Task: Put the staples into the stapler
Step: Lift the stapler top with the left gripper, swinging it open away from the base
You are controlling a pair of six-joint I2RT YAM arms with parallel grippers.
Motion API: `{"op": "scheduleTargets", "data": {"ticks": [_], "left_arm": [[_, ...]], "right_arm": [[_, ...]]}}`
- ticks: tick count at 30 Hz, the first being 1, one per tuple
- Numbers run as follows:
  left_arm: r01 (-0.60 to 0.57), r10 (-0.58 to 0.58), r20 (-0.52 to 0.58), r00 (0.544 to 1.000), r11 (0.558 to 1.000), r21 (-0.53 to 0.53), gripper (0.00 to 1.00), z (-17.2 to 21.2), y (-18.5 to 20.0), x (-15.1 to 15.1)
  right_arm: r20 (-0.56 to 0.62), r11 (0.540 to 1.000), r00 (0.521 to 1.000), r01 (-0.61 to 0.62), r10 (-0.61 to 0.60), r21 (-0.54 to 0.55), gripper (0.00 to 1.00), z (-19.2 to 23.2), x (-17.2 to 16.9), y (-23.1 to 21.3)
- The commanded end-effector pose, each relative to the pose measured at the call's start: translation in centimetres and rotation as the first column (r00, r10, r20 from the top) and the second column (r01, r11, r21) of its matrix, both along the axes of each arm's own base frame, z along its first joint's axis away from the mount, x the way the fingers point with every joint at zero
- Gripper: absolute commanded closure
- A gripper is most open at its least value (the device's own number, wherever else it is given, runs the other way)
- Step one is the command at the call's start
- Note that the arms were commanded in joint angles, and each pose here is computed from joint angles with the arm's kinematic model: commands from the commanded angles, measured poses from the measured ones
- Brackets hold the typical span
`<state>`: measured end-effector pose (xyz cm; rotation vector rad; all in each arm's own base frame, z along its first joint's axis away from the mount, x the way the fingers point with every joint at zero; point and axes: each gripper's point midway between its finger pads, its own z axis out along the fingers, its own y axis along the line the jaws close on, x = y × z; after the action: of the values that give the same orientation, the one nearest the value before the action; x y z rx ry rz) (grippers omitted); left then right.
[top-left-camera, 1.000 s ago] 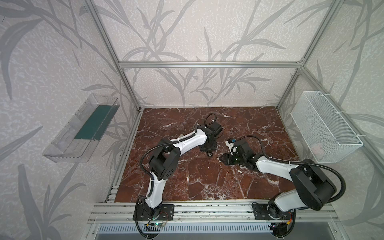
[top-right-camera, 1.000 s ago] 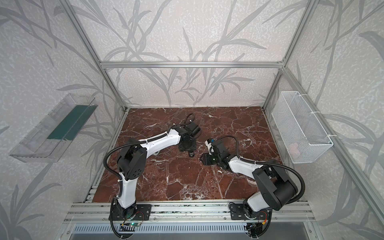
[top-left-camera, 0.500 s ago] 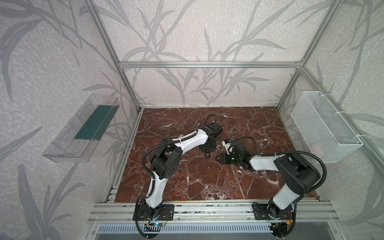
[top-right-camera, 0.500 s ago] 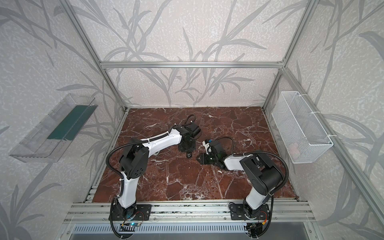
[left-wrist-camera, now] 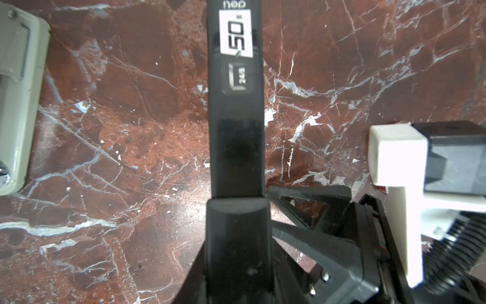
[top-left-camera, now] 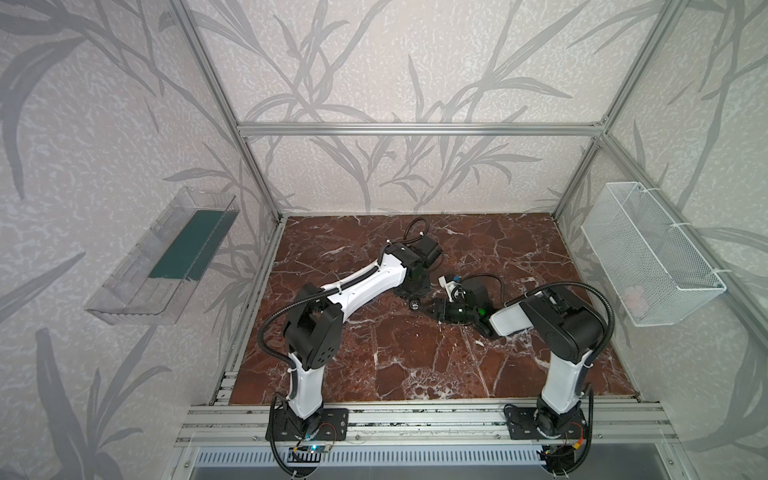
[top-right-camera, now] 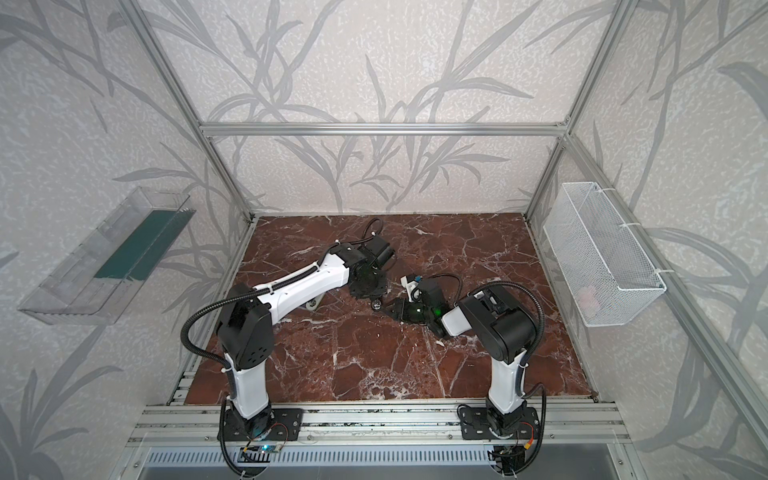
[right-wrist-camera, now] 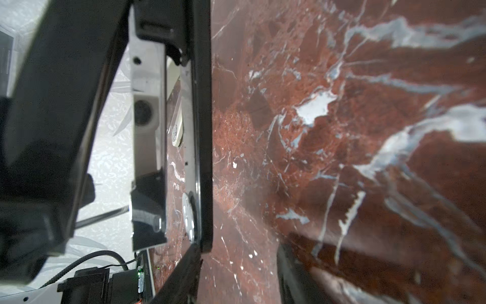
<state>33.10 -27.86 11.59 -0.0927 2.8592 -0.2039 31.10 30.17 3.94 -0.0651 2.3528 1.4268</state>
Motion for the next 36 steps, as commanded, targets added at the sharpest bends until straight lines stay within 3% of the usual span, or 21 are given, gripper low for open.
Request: {"op": "scheduleTargets", "data": {"ticks": [1,4,9,16,27,36], "left_arm": [[-0.022,0.025,0.05,0.998,0.999,-0.045,1.0,2.1,-0.2,0.2],[-0.025,0.028,0.046,0.999,0.998,-0.06,1.0,2.0,-0.4,0.1],[-0.027,0.031,0.045,0.999,0.995,-0.092,1.0,2.2,-0.9,0.2],[-0.018,0.023,0.035,0.999,0.99,-0.138,1.0,2.7,-1.6,0.1],[-0.011,0.017,0.045,0.999,0.99,-0.14,1.0,4.0,-0.6,1.4],[-0.023,0.026,0.021,0.999,0.988,-0.153,1.0,5.2,0.7,4.4]], "right_arm": [[-0.01,0.998,1.0,-0.004,0.004,0.068,0.52,0.7,0.0,0.5],[-0.021,0.997,1.0,-0.008,0.01,0.07,0.53,0.5,0.1,0.7],[-0.032,0.996,0.999,-0.011,0.014,0.087,0.62,0.2,0.5,1.1],[-0.016,0.994,1.0,-0.004,0.006,0.106,0.6,0.2,1.2,1.4],[-0.051,0.993,0.998,-0.02,0.026,0.117,0.98,-1.3,0.5,1.2],[-0.076,0.988,0.993,-0.079,0.089,0.132,1.0,-2.6,-1.9,0.8]]}}
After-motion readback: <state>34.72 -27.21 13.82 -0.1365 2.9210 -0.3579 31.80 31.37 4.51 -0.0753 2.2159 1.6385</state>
